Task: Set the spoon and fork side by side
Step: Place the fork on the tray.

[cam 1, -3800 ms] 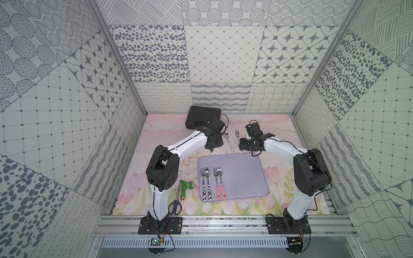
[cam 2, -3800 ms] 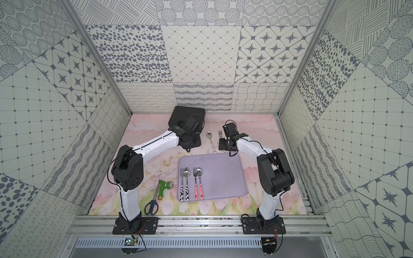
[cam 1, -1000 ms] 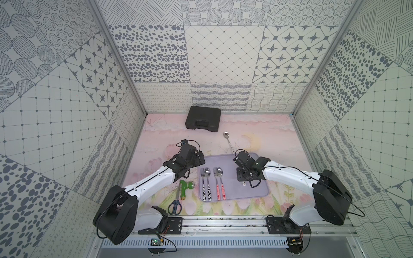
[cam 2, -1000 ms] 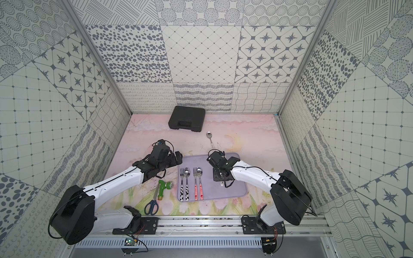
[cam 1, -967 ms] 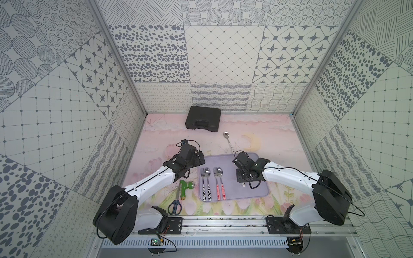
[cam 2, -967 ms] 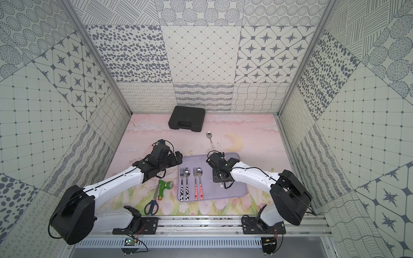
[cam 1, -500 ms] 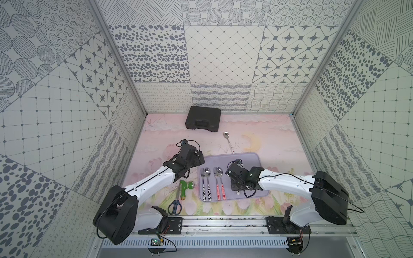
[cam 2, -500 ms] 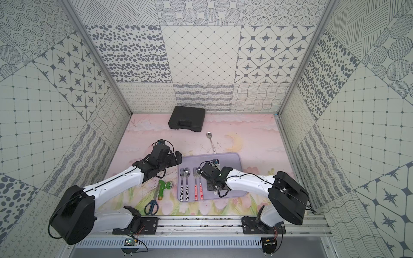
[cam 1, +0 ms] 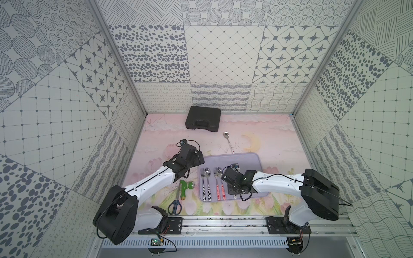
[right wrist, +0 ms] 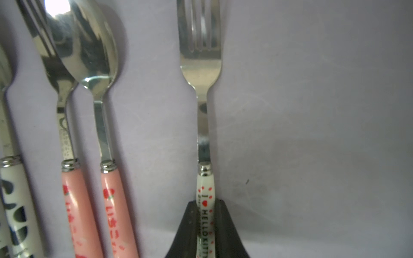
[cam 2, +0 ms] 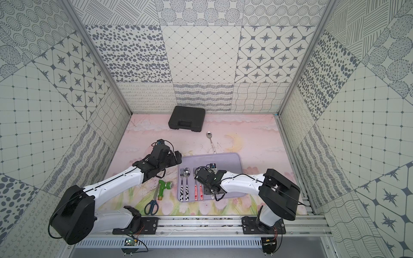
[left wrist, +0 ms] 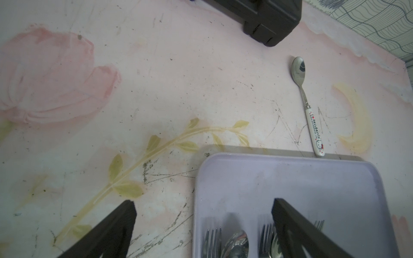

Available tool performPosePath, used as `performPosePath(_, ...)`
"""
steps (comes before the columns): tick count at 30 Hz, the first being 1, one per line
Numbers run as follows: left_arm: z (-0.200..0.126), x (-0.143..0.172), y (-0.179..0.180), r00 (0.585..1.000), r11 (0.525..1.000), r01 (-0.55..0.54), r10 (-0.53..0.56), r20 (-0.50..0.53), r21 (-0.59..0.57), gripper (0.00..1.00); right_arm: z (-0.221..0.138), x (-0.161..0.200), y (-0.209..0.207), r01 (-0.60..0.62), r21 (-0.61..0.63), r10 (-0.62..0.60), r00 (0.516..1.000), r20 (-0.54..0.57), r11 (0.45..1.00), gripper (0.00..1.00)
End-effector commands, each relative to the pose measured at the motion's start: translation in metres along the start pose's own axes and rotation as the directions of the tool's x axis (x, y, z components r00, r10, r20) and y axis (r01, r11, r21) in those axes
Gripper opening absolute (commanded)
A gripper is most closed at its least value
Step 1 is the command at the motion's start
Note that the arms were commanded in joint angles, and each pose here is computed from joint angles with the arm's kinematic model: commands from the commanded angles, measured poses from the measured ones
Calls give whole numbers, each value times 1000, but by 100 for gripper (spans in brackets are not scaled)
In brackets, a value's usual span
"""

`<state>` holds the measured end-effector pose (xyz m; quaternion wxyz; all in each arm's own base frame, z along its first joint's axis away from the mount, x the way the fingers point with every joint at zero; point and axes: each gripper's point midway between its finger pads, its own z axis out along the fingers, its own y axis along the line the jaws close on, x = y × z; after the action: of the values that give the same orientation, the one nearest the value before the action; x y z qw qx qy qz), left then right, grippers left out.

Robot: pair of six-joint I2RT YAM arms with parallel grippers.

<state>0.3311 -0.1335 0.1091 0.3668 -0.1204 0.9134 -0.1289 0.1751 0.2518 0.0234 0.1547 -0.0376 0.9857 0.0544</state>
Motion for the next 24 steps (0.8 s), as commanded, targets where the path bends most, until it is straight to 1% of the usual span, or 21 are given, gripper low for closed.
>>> performPosePath(1, 1, -3, 4, 1000, 1000, -13, 13, 8, -21, 100, 3, 2, 5, -19, -8, 19, 1000, -3, 1000, 0)
performPosePath(8, -1, -3, 4, 1000, 1000, -12, 12, 10, -20, 100, 3, 4, 2, -33, -4, 33, 999, -3, 999, 0)
performPosePath(11, -1, -3, 4, 1000, 1000, -12, 13, 10, -20, 100, 5, 5, 0, -35, 3, 35, 999, -4, 999, 10)
performPosePath(14, -1, -3, 4, 1000, 1000, -13, 13, 10, -20, 100, 5, 5, 0, -35, 2, 35, 999, -5, 999, 16)
performPosePath(16, 0, -4, 4, 1000, 1000, -11, 11, 10, -19, 100, 3, 3, 0, -34, 2, 34, 999, 3, 999, 23)
performPosePath(17, 0, -3, 4, 1000, 1000, -13, 13, 9, -19, 100, 2, 2, 0, -36, 2, 36, 999, 10, 999, 29)
performPosePath(18, 0, -3, 4, 1000, 1000, -13, 13, 9, -19, 100, 1, 0, 0, -38, 1, 38, 999, 17, 999, 33)
performPosePath(24, -1, -4, 4, 1000, 1000, -12, 12, 10, -20, 100, -8, -9, 0, -36, -6, 36, 998, 43, 999, 47)
